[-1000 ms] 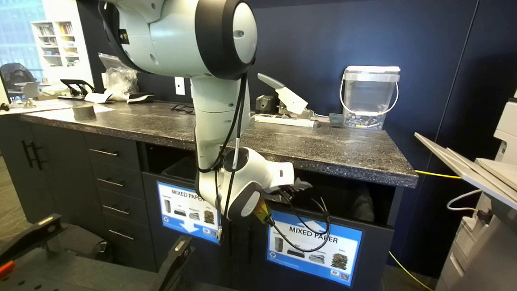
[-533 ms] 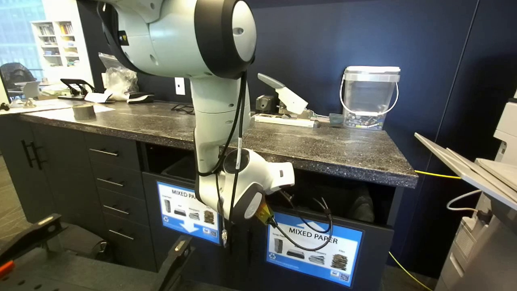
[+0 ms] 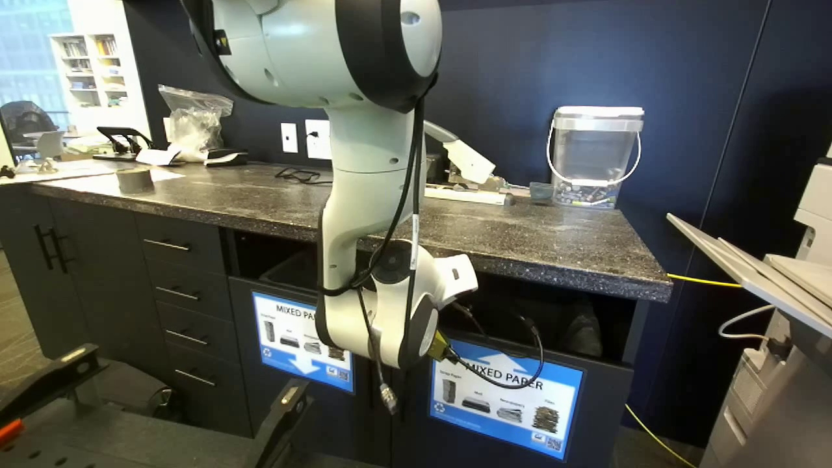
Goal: Remove all the paper trash from the base top and put them in the mixed paper bin on the left
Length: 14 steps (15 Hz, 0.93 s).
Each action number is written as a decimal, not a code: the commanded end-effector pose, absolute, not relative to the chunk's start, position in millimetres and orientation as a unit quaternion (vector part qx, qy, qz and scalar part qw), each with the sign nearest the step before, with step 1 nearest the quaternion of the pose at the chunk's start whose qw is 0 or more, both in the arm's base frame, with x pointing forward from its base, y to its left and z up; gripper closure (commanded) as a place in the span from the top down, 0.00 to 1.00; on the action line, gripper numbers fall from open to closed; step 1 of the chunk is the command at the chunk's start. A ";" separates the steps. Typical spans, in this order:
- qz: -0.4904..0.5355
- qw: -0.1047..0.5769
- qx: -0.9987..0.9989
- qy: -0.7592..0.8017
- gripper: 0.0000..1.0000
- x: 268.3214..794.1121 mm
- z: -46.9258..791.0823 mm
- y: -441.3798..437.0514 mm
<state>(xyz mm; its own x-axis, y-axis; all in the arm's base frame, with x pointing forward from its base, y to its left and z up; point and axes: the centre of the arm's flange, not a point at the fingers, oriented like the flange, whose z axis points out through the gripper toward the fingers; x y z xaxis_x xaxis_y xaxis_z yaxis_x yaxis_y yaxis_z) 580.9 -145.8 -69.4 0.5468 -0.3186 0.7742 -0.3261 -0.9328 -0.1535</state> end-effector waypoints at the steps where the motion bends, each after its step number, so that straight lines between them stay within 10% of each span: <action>1: 0.435 -0.009 0.896 -0.094 1.00 603.5 -8.5 -141.0; 14: 0.176 -0.031 0.974 0.137 1.00 564.2 94.6 -110.2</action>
<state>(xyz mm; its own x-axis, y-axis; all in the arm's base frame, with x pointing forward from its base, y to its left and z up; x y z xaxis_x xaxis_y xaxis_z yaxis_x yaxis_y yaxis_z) 563.0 -108.8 20.4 0.9024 0.1776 0.3926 0.2039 -0.9786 -0.0261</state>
